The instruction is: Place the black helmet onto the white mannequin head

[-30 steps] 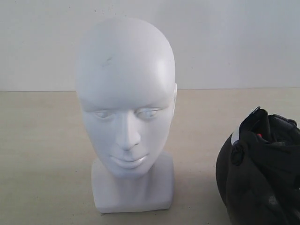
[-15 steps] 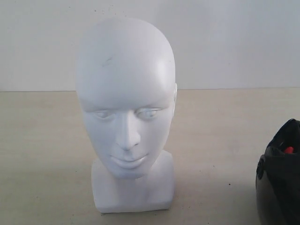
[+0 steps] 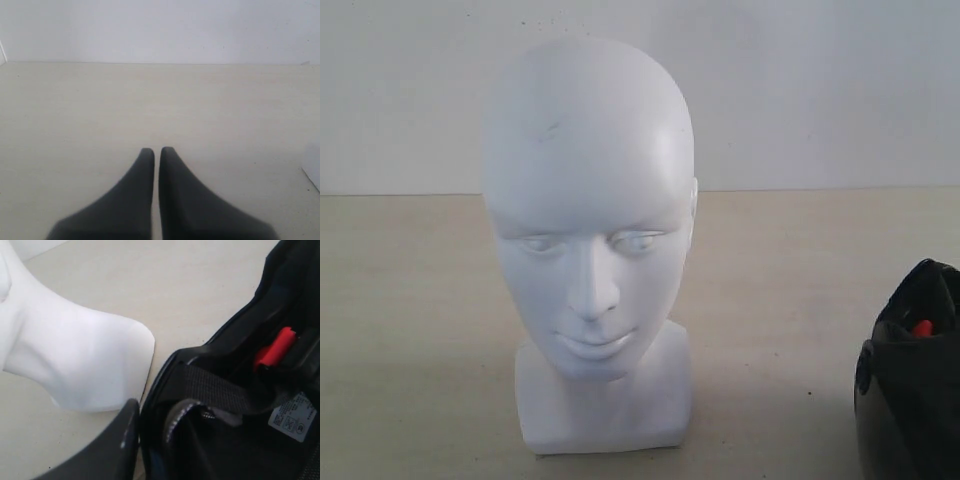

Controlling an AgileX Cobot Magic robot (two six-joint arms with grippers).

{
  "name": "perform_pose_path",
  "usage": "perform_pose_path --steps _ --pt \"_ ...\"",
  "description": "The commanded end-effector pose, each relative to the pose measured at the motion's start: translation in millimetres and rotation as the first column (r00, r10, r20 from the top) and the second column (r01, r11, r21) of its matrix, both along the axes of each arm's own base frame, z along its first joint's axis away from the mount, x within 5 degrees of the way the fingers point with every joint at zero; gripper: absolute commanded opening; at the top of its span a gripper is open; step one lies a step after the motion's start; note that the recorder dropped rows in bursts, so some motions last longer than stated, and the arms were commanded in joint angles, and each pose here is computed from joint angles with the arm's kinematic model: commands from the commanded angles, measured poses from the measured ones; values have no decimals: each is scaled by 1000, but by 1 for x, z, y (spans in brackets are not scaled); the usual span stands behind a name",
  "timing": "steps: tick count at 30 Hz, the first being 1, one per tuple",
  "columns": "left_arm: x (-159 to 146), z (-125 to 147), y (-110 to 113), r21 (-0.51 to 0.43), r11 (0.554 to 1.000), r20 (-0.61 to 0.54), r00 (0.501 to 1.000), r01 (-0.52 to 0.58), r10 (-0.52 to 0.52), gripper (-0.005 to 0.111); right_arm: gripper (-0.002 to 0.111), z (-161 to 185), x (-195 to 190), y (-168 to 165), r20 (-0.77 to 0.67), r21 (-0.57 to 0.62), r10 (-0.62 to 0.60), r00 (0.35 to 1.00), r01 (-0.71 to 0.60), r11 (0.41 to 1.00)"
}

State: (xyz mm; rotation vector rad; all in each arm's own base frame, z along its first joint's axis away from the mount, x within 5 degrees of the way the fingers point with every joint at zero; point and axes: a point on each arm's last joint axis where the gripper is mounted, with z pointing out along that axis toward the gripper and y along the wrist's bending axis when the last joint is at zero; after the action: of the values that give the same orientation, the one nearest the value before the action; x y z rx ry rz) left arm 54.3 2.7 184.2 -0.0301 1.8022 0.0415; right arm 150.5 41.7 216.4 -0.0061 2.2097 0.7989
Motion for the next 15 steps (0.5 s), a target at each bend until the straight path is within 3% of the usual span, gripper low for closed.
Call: perform_pose_path --steps 1,3,15 --pt "0 1 0 -9 1000 7 1000 2 -1 4 56 3 1 1 0 28 6 1000 -6 1000" --pt "0 1 0 -9 1000 7 1000 2 -1 4 66 5 2 1 -2 35 1 1000 -1 999" --pt "0 1 0 -9 1000 7 1000 2 -1 4 62 42 14 6 82 91 46 996 -53 994"
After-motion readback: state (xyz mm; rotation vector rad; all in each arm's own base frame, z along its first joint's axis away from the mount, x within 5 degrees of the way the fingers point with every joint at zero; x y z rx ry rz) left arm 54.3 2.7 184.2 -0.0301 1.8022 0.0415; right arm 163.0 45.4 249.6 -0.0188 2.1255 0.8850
